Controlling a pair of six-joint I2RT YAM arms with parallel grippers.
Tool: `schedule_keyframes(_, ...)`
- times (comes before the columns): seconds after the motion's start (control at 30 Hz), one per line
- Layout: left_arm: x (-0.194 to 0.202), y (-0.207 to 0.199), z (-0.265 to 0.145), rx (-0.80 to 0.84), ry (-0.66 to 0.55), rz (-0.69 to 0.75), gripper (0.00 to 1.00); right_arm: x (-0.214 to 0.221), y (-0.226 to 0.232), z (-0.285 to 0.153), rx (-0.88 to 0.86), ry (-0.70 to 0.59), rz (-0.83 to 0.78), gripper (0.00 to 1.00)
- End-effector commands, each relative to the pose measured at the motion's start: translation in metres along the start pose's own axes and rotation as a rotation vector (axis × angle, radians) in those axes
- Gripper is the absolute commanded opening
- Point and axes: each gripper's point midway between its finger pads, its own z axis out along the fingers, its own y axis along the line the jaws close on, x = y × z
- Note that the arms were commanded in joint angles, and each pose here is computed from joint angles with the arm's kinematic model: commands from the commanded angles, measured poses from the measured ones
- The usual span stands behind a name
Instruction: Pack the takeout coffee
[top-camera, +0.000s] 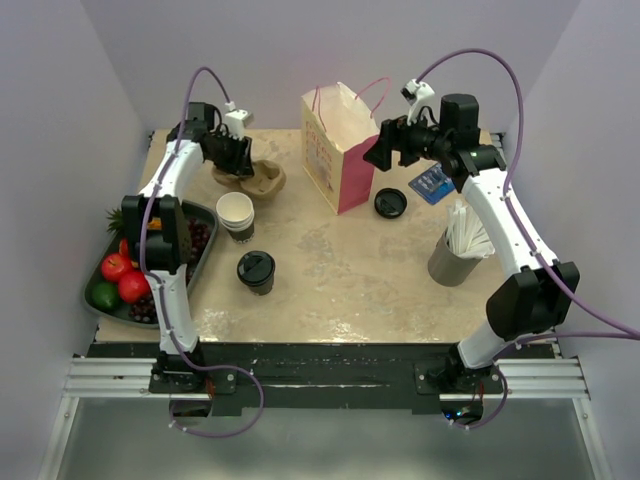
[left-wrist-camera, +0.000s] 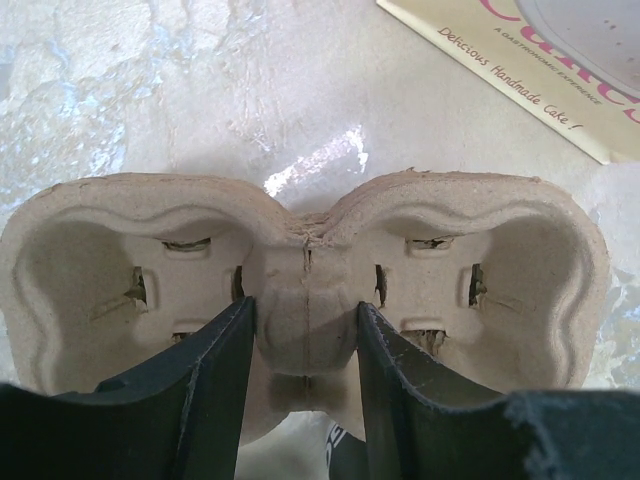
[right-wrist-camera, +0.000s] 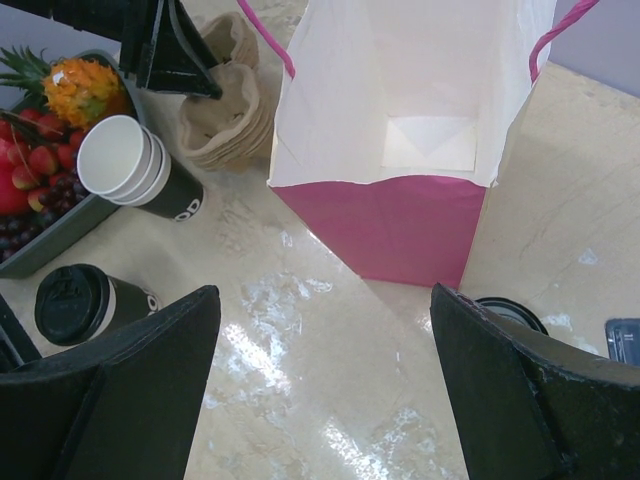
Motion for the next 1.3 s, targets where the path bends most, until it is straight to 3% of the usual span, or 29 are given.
schedule_keyframes(0.0,-0.017,-0.015,-0.002,0.042,-0.049,0.019,0.42,-0.020,0.006,-0.003,-0.024,-0.056,-0.019,0.89)
schedule_keyframes(0.07,-0.014,-0.015,0.000,0.035,-0.038,0.021,0.52,-0.019,0.006,-0.003,-0.024,-0.055,-0.017,0.89)
schedule_keyframes(0.27,-0.008,-0.004,0.002,-0.044,-0.006,0.056,0.58,-0.013,0.006,-0.002,-0.025,-0.044,-0.011,0.89)
schedule_keyframes(0.6,0.025,-0.023,0.023,-0.020,0.117,0.076,0.64,-0.014,0.005,0.002,-0.035,-0.043,-0.005,0.89)
schedule_keyframes(0.9,0.021,-0.024,0.037,-0.073,0.130,0.161,0.61,-0.013,0.004,0.001,-0.031,-0.040,-0.006,0.89)
schedule_keyframes(1.27,0.022,-0.016,0.041,-0.111,0.145,0.184,0.48,-0.012,0.005,0.001,-0.033,-0.038,-0.007,0.89)
